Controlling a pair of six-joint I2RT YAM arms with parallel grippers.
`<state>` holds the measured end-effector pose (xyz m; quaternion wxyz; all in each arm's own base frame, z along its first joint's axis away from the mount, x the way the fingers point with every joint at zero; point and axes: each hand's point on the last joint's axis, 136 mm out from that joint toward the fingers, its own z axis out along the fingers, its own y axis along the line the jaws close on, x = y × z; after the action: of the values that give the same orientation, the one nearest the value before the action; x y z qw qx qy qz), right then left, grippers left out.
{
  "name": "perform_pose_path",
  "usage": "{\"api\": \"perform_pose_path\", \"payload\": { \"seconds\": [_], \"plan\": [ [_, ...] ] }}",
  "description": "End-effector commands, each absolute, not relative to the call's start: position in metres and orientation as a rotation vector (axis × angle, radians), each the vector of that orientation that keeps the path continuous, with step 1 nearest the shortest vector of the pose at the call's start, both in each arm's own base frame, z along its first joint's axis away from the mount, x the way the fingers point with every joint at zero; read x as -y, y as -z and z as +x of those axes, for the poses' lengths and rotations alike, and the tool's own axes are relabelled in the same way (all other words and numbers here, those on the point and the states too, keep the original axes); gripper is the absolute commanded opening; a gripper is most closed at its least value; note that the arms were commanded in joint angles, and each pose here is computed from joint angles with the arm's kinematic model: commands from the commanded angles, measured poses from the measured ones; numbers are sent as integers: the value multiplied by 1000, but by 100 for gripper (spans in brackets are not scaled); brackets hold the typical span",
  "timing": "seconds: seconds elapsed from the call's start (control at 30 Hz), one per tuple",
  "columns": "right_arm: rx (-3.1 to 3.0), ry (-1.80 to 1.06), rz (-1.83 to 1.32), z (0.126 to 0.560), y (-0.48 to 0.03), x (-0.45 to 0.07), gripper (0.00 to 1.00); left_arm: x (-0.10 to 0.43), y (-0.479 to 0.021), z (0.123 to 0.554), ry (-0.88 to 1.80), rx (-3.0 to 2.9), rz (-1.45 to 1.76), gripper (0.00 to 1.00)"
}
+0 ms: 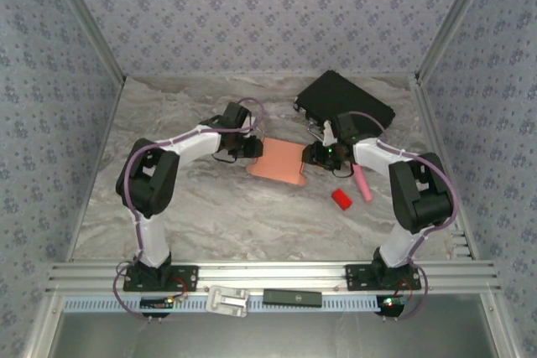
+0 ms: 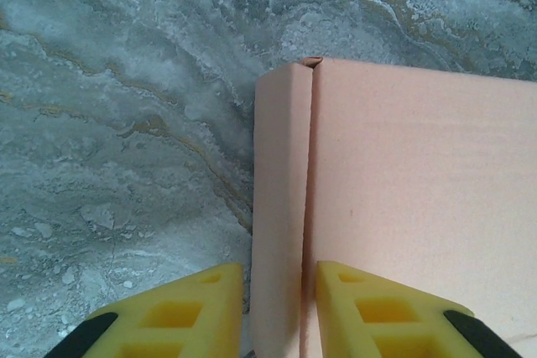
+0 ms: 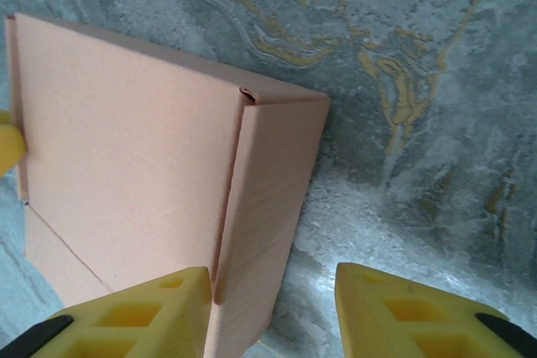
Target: Fold the paper box
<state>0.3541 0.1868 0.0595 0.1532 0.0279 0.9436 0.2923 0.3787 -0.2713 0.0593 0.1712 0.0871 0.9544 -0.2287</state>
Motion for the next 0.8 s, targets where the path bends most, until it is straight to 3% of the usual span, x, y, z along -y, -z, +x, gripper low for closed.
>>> {"api": "perform_pose_path", "payload": {
  "seconds": [0.0, 0.77],
  "plan": [
    [-2689, -900, 39, 354, -62, -191, 48, 263, -41, 368, 596, -2764, 264, 27],
    [-2550, -1343, 98, 352, -62, -213, 58, 240, -19, 365, 565, -2788, 193, 22]
  ]
}}
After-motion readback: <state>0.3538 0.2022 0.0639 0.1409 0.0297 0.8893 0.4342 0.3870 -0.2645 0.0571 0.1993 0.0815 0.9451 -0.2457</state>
